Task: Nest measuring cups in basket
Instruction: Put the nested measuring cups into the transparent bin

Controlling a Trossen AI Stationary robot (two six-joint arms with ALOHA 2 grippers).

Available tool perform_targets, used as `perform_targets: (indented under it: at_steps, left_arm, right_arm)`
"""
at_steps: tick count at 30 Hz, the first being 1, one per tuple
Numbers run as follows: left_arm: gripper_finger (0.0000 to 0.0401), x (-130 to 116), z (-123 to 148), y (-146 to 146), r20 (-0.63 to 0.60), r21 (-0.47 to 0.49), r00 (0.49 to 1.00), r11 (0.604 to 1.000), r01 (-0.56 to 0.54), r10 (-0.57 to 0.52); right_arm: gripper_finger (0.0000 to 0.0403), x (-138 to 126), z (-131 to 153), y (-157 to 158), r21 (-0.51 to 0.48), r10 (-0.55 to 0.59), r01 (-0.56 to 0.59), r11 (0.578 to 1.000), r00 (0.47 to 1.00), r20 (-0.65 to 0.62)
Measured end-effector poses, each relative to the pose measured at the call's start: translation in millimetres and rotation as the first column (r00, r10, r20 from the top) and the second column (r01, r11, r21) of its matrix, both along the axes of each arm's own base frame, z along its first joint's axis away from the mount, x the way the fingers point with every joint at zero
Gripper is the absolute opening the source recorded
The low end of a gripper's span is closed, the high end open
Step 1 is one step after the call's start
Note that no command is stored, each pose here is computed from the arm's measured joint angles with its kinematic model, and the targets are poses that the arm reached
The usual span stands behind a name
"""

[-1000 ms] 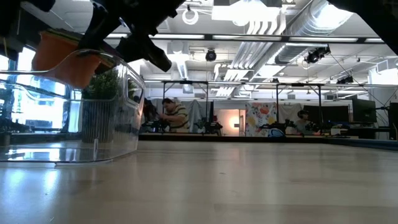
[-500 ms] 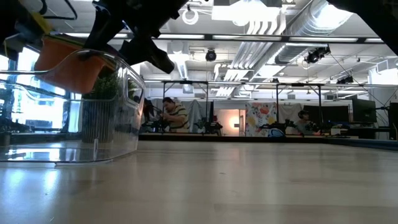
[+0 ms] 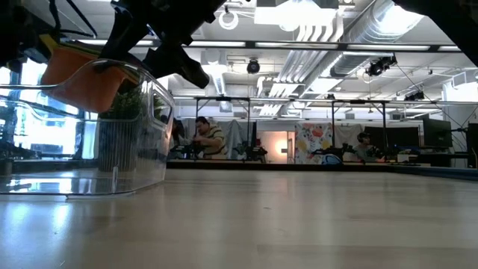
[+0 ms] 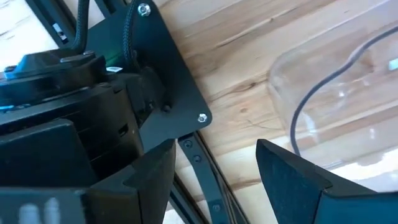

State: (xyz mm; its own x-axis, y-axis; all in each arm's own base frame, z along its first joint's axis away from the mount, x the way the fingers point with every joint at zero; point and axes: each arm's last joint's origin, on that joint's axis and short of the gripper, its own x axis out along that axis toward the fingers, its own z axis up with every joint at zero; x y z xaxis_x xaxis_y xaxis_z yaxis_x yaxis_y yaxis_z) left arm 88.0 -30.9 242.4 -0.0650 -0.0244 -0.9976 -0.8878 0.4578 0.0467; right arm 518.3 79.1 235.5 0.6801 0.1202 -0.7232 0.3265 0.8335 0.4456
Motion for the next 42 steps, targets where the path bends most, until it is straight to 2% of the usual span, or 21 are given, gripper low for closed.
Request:
perform_targets:
  at_steps: [14,21,30,37,42]
  left_arm:
    - [0.0216,25,-17,-9,-0.173,0.044,0.985,0.999,0.019,-0.011]
    - [0.0216,42,-26,-15,-0.125,0.003,0.992,0.999,0.032,-0.032]
    - [0.0216,52,-35,-19,-0.168,0.015,0.985,0.999,0.032,-0.029]
    - [0.0216,64,-38,-20,-0.068,-0.016,0.997,1.0,0.02,-0.021]
    - [0.0216,67,-38,-19,-0.04,-0.025,0.999,1.0,0.018,-0.019]
  right_arm:
    - [0.0122,-3,-3,2,0.023,-0.004,0.005,1.0,0.999,-0.043]
    - [0.0122,-4,-3,6,0.031,0.0,0.002,1.0,0.999,-0.048]
    - [0.0122,-5,-3,9,0.056,0.029,-0.026,0.998,0.998,-0.062]
    - [0.0122,-9,-6,13,0.092,0.039,-0.028,0.995,0.993,-0.115]
    - [0.0122,-11,-7,16,0.11,0.021,-0.006,0.994,0.991,-0.133]
